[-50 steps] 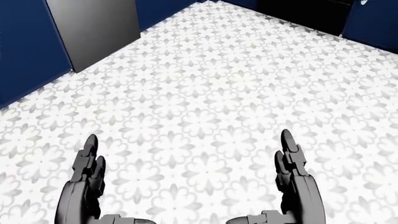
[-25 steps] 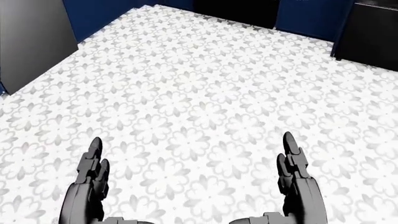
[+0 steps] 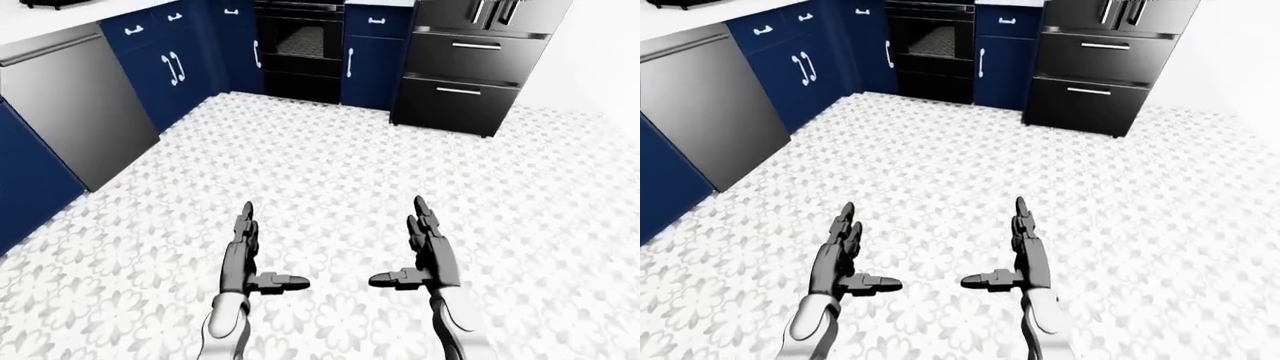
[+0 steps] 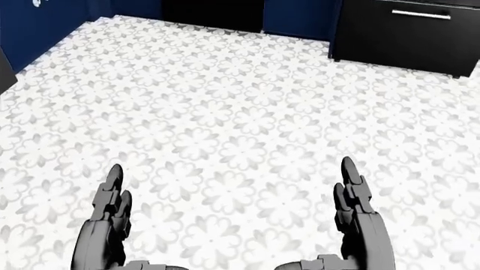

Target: Navigate to the stove.

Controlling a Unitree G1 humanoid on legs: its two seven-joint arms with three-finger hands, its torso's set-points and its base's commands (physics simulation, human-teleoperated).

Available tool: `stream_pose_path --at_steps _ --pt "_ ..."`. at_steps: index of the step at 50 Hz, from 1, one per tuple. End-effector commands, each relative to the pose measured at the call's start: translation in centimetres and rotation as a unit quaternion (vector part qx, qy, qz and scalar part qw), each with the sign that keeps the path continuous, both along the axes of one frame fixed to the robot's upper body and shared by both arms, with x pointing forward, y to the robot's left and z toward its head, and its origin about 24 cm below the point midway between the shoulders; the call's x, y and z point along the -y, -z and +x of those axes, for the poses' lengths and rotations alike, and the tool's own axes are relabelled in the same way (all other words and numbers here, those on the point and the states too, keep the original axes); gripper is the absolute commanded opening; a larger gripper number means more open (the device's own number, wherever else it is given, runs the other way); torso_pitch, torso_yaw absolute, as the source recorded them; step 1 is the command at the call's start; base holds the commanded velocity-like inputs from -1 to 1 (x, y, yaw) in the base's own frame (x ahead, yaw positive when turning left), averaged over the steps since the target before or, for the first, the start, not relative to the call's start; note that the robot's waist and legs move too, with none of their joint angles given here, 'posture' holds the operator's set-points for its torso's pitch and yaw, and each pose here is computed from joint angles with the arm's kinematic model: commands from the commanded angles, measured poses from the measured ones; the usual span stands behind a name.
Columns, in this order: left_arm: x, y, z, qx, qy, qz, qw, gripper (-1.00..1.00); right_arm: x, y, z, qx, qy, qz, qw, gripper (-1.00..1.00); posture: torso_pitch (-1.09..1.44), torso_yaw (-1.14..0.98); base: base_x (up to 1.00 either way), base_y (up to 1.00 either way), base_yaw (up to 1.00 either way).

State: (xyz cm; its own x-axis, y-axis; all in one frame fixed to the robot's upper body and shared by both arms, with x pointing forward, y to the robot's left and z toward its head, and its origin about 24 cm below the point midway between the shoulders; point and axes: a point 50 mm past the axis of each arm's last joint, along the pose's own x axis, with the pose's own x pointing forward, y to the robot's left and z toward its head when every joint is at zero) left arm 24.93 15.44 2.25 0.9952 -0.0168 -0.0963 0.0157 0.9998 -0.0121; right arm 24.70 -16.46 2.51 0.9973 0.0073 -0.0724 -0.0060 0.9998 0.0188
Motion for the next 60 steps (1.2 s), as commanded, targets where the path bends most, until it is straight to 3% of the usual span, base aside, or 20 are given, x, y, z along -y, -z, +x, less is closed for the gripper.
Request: stream_pose_path --at_steps 1,33,60 --pt "-0.55 -1.87 0.47 0.048 -0.008 0.006 0.9988 1.0 -0.63 -1.76 0.63 0.048 -0.013 0.002 0.9988 1.0 0.0 0.0 0.0 0.0 -0.35" --pt "-0.55 -1.87 0.47 0.048 -0.008 0.006 0.9988 1.0 -0.59 -1.91 0.54 0.049 -0.011 0.003 0.9987 1.0 0.0 0.0 0.0 0.0 -0.33" --pt "-0.55 -1.87 0.47 0.048 -0.008 0.006 0.9988 1.0 -0.49 -1.93 0.55 0.046 -0.008 -0.004 0.9989 1.0 0.0 0.0 0.0 0.0 -0.04"
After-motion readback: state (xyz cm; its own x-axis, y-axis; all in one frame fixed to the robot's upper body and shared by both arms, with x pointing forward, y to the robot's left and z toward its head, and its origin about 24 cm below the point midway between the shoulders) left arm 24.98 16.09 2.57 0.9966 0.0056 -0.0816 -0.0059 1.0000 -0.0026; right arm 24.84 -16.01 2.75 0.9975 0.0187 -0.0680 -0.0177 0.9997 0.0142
